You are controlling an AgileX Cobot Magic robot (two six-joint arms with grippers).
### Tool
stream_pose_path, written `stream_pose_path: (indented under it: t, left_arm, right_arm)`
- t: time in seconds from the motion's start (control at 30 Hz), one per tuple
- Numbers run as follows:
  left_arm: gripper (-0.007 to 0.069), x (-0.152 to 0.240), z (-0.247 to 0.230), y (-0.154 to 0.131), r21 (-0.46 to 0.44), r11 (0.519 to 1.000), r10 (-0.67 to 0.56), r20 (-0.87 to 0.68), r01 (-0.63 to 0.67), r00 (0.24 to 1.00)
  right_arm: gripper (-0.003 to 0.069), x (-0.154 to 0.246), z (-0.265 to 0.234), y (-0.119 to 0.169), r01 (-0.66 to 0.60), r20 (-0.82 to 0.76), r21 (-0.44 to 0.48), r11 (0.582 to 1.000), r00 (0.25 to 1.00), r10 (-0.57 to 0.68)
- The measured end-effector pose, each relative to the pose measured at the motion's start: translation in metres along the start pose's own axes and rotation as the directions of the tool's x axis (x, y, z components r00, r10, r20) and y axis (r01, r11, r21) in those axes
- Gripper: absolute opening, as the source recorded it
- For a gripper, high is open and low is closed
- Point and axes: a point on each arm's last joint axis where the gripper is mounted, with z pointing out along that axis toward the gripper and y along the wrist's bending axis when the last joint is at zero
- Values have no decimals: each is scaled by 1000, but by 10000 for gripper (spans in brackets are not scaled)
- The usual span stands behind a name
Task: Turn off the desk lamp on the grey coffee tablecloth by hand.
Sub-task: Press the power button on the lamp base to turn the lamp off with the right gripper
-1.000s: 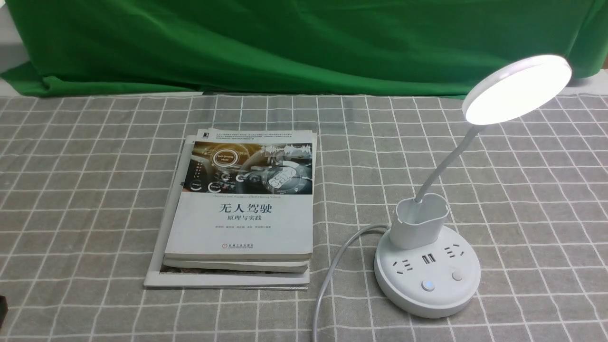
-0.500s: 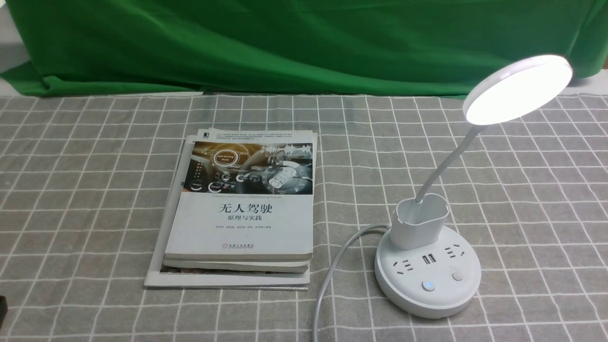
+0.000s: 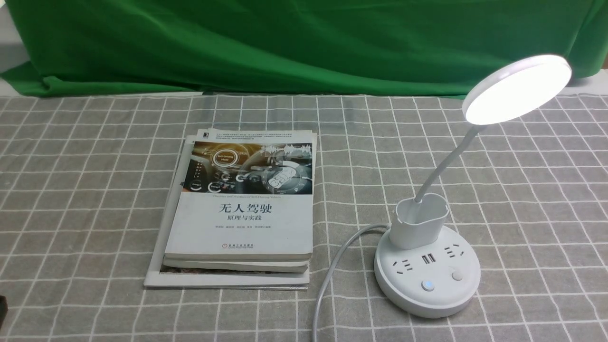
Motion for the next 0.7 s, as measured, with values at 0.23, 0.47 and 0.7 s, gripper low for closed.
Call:
stream_pose_path:
  t: [0.23,0.47,0.7]
  left_arm:
    - [20,0,0,0,0,1000,-1,0,1,1000]
    - [20,0,0,0,0,1000,-1,0,1,1000]
    - [20,0,0,0,0,1000,-1,0,1,1000]
  right_arm:
    - [55,33,55,-5,25,-336,54,998,942,-5]
    - [55,64,97,-6,18,-561,84,996,828,32]
    - [57,72,132,23,118,-741,-97,988,654,-151]
